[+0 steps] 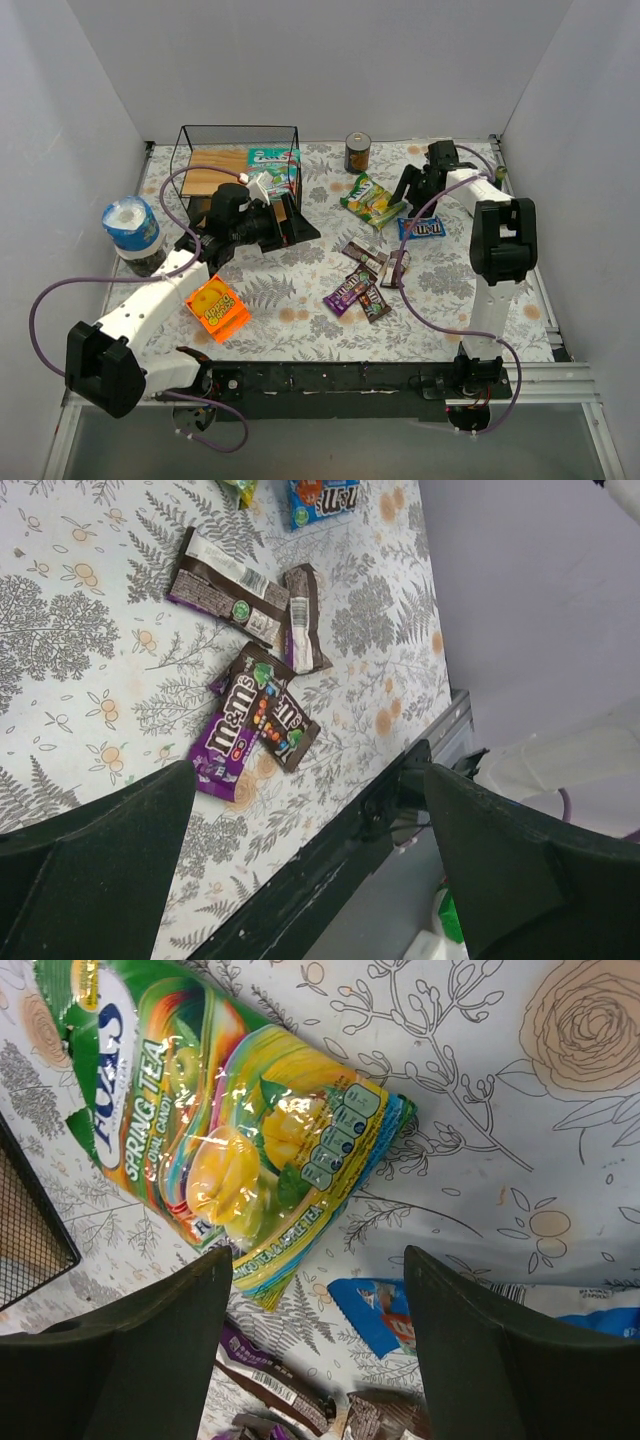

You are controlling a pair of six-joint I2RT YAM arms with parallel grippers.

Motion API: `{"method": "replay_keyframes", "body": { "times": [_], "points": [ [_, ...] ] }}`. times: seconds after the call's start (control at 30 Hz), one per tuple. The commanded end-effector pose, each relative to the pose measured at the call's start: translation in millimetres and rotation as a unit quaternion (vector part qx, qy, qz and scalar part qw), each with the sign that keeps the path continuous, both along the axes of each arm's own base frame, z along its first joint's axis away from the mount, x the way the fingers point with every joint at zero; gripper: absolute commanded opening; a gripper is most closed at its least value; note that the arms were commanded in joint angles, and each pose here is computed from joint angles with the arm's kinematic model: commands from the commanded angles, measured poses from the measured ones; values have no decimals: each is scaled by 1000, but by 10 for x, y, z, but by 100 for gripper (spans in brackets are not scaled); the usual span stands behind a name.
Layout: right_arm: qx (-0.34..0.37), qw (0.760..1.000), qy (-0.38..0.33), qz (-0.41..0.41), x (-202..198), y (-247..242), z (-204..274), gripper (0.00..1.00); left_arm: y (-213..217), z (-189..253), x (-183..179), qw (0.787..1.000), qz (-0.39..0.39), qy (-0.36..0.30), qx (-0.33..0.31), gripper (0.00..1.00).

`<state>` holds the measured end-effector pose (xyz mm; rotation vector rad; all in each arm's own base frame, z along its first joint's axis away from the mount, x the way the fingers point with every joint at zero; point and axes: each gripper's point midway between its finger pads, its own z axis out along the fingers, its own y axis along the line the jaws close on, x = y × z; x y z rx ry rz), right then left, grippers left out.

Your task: Place and organize the candy bags onto the shelf

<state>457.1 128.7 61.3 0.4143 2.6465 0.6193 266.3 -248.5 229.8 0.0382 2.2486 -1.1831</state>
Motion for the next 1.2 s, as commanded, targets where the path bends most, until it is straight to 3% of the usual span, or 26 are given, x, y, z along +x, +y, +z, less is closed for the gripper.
{"method": "replay_keyframes", "body": {
  "times": [0.0, 0.27, 0.37, 0.6, 0.67, 0.97, 1.07, 1.17],
  "points": [
    [5, 1000, -2, -5, 104, 61, -98, 75, -9, 26, 226, 997, 74, 3, -15, 98],
    [22, 1000, -5, -14, 219, 126, -336, 65, -66, -63, 265, 996, 88, 28, -17, 98],
    [28, 1000, -5, -14, 238, 153, -367, 56, -92, -80, 255, 995, 89, 32, -17, 96],
    [43, 999, 16, -10, -23, 256, -343, 10, -107, -149, 241, 994, 101, 45, -17, 85],
    [50, 998, 24, -14, -202, 276, -305, 3, -103, -187, 245, 993, 109, 51, -15, 84],
    [122, 989, 74, -44, -1124, 529, -24, 1, -267, -451, 208, 987, 125, 96, -1, 79],
    [163, 981, 81, -63, -1321, 692, 70, 1, -361, -593, 214, 983, 137, 119, 4, 78],
    [160, 980, 100, -63, -1483, 842, 105, 1, -482, -768, 204, 981, 133, 136, 19, 77]
  ]
}}
